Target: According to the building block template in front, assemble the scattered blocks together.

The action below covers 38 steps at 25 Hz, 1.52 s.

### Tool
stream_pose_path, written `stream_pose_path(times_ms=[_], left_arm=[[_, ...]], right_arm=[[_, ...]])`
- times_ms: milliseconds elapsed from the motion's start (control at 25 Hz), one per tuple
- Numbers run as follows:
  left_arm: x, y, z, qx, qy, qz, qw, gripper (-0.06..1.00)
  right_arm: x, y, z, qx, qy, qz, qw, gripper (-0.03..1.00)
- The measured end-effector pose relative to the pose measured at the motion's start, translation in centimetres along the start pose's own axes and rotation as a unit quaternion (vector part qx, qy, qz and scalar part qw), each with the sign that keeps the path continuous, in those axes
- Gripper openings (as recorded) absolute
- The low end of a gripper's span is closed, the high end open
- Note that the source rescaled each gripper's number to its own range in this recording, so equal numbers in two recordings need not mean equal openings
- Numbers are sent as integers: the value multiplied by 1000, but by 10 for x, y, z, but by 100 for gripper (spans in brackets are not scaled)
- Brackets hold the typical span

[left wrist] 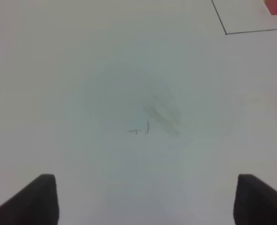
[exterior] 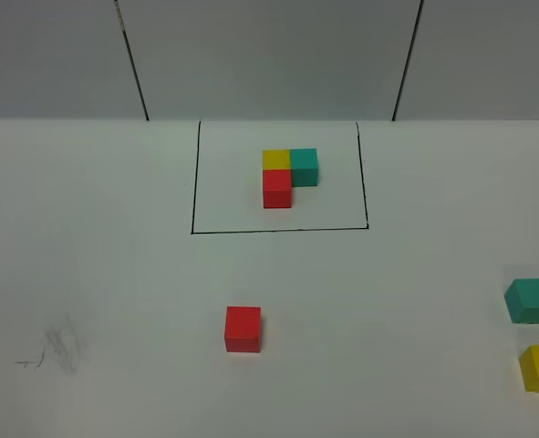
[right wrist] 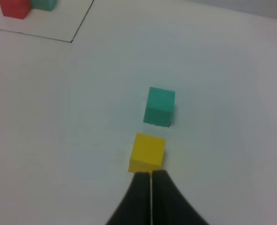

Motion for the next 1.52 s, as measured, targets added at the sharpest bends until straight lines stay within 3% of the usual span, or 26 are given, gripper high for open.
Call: stream_pose_path(times_ms=[1520], left_arm=[[0,0,0,1,0,0,1000,82]], right_arm=[[0,0,0,1,1,-4,1000,1]])
Point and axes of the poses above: a point on each arm's last joint axis where the gripper is mounted, z pointing back along that axis away from the gripper, x along the wrist's bending axis when the last joint is at zero, y = z × x, the point moved 7 cm from there along -z, pointing out along that axis toward the gripper, and after that the axes turned 3 degrees about -z, right-handed, at the moved point
